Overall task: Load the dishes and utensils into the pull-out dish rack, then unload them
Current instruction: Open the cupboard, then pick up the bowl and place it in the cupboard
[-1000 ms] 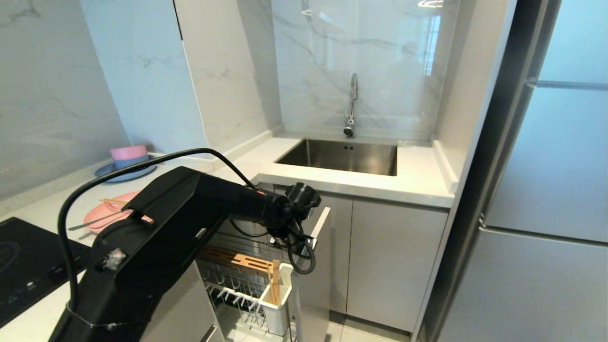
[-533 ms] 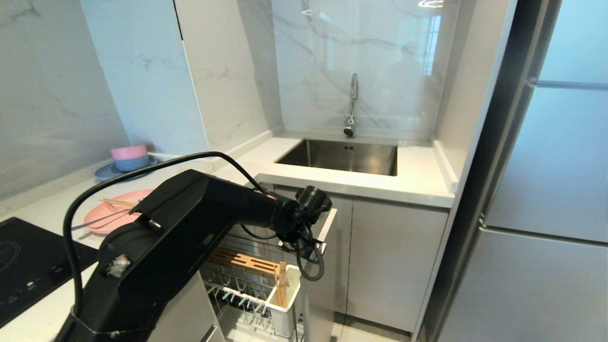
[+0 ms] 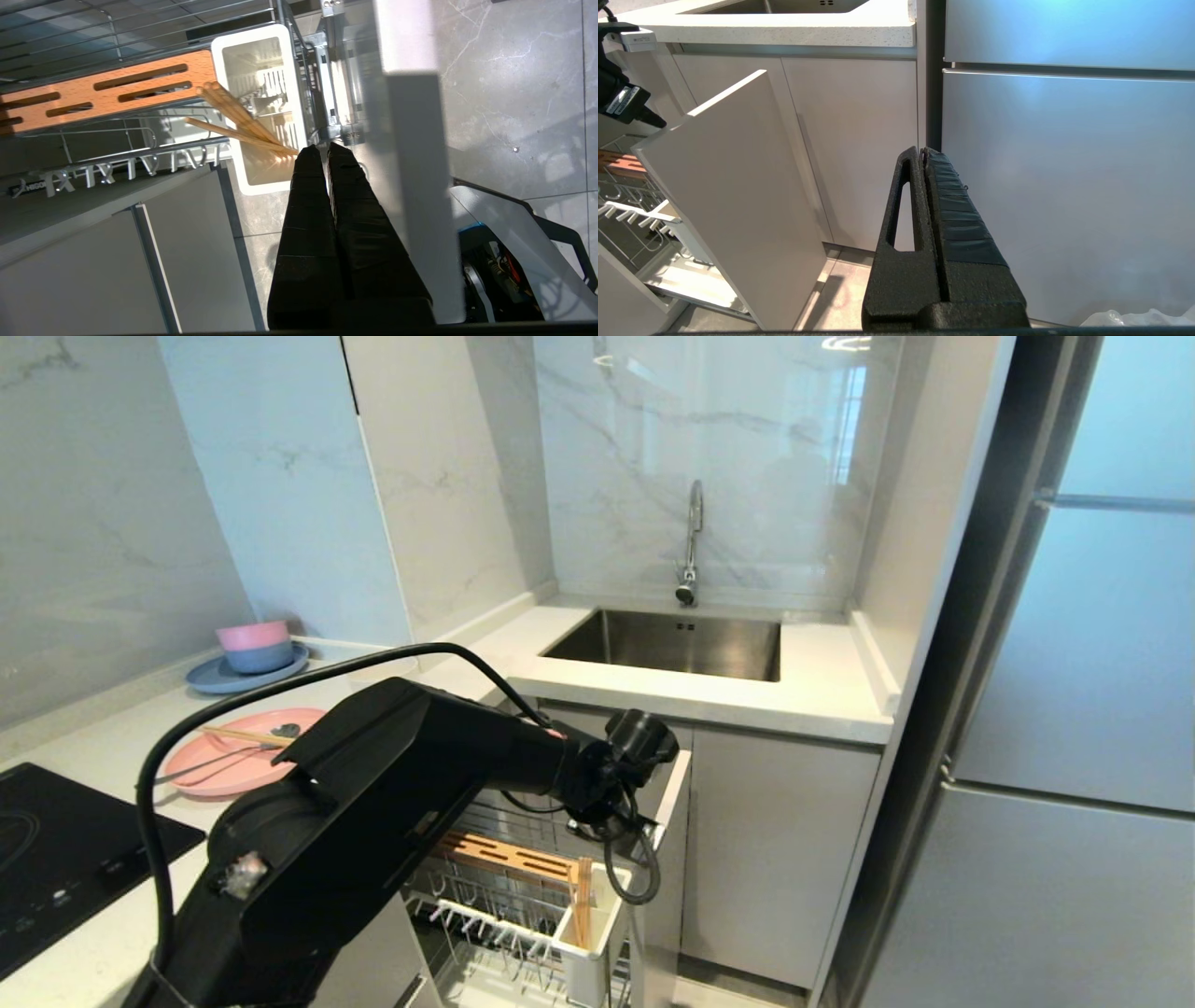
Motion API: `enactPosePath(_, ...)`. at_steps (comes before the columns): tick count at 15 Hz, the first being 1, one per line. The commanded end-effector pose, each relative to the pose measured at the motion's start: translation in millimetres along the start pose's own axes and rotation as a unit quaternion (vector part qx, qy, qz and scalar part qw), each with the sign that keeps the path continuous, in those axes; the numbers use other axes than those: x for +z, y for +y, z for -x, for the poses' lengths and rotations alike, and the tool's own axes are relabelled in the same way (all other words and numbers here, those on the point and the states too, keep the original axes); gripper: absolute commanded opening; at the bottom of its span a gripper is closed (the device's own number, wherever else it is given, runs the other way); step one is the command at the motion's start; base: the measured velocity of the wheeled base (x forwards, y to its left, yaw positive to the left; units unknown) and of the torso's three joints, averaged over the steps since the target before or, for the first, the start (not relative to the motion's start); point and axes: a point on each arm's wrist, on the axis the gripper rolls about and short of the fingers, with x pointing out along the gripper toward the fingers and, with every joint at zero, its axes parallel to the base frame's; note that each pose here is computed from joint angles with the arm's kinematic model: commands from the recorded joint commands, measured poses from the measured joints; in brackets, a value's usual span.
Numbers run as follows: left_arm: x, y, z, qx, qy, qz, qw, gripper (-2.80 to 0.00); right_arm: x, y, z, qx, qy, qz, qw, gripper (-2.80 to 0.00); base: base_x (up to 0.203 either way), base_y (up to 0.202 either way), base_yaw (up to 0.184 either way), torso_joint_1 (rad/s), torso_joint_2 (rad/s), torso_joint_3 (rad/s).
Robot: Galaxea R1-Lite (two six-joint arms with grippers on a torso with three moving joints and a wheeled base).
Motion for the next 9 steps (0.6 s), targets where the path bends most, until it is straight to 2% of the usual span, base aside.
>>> enactPosePath(1, 0, 0.6, 1, 0.002, 0.0, 0.001, 1.0, -2.8, 0, 0, 0, 0.0, 0.001, 0.0, 1.0, -2.8, 0.0, 0.0, 0.0, 0.0, 0.0, 0.0)
enactPosePath(3, 0, 2.3, 2, 0.006, -0.001, 0.003, 1.0, -2.8, 0, 0, 0, 0.0, 0.001, 0.0, 1.0, -2.8, 0.0, 0.0, 0.0, 0.0, 0.0, 0.0)
enactPosePath(6, 4, 13.3, 13, 0.058, -0.014, 0.014, 0.9981, -2.8, 0, 0, 0, 0.0, 0.001, 0.0, 1.0, -2.8, 0.0, 0.0, 0.0, 0.0, 0.0, 0.0)
enactPosePath(9, 16, 25.3, 47, 0.065, -0.052, 0.037, 0.9959, -2.8, -1, 0, 0, 0.0, 0.002, 0.0, 1.0, -2.8, 0.0, 0.0, 0.0, 0.0, 0.0, 0.0)
